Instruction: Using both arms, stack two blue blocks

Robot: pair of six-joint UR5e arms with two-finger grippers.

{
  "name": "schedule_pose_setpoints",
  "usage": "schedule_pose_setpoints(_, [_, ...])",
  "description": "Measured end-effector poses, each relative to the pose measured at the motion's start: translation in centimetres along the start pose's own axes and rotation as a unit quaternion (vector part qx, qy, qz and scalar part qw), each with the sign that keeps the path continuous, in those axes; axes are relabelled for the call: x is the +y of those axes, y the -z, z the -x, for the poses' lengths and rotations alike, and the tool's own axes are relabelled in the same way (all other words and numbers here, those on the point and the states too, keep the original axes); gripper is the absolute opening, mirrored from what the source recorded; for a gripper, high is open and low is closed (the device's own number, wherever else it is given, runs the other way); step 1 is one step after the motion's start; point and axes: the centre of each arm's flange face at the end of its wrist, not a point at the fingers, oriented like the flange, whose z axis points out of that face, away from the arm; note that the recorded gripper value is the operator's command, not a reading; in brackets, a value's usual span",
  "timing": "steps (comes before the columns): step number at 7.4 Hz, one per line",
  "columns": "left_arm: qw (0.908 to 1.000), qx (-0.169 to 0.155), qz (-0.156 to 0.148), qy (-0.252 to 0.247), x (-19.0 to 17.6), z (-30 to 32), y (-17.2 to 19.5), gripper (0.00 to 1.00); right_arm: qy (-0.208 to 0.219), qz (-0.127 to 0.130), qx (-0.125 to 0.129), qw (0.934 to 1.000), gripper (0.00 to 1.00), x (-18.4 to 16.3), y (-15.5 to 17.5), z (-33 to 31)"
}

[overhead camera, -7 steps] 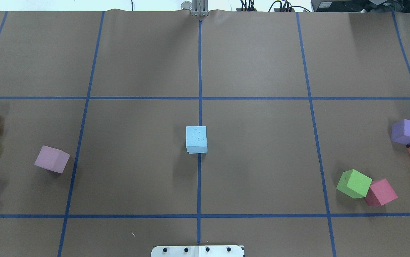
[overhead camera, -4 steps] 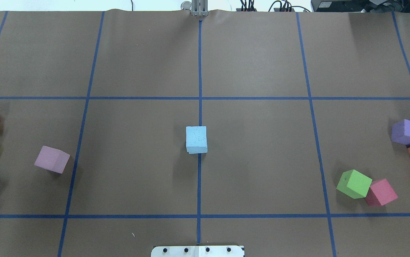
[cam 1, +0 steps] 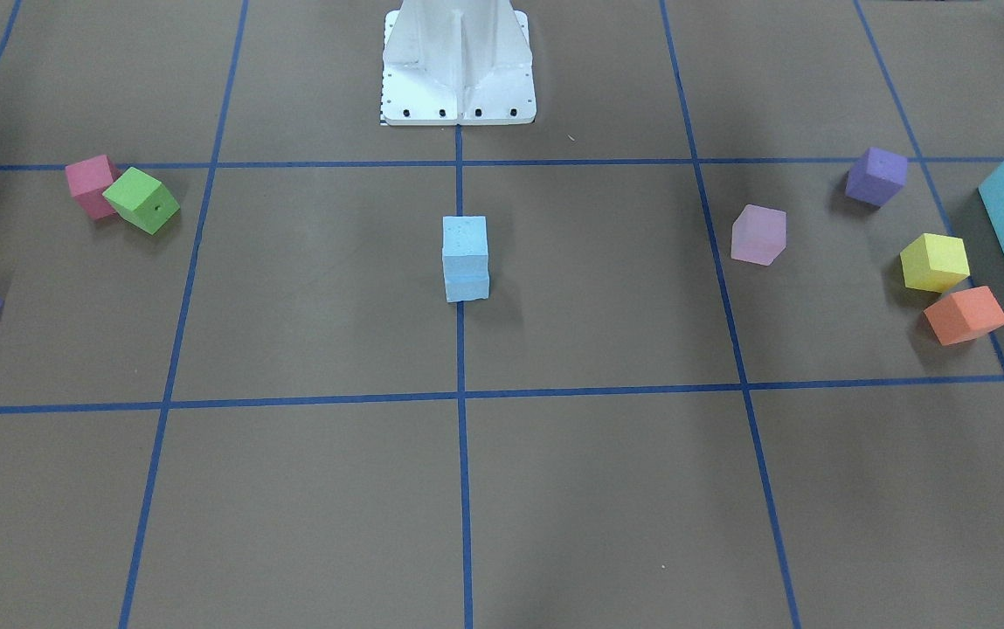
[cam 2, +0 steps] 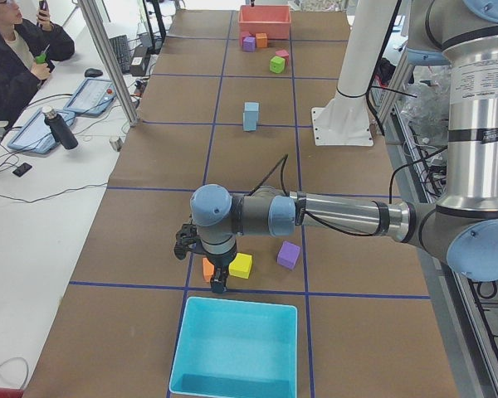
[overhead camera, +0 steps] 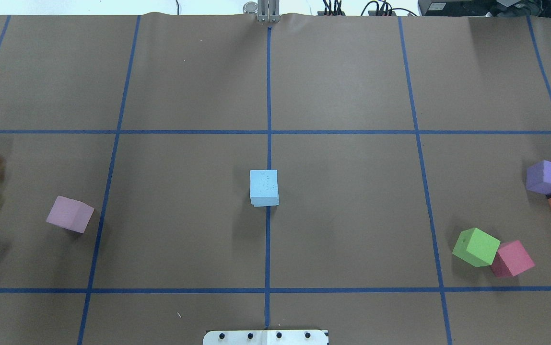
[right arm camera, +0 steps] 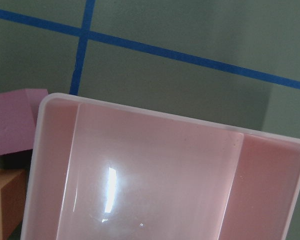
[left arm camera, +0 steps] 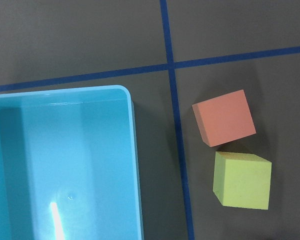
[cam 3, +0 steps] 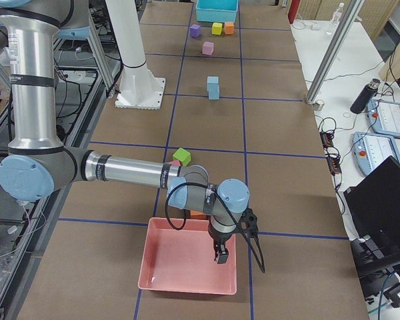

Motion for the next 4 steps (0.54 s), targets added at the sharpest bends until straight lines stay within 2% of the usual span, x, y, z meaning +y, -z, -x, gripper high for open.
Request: schedule_pose_setpoints(4, [1.0000,0.000,0.002,0.003,0.40,0.18,-0.17,0.98,0.001,-0.002,0.000,1.0000,1.00,-0.12,0.17,0.11])
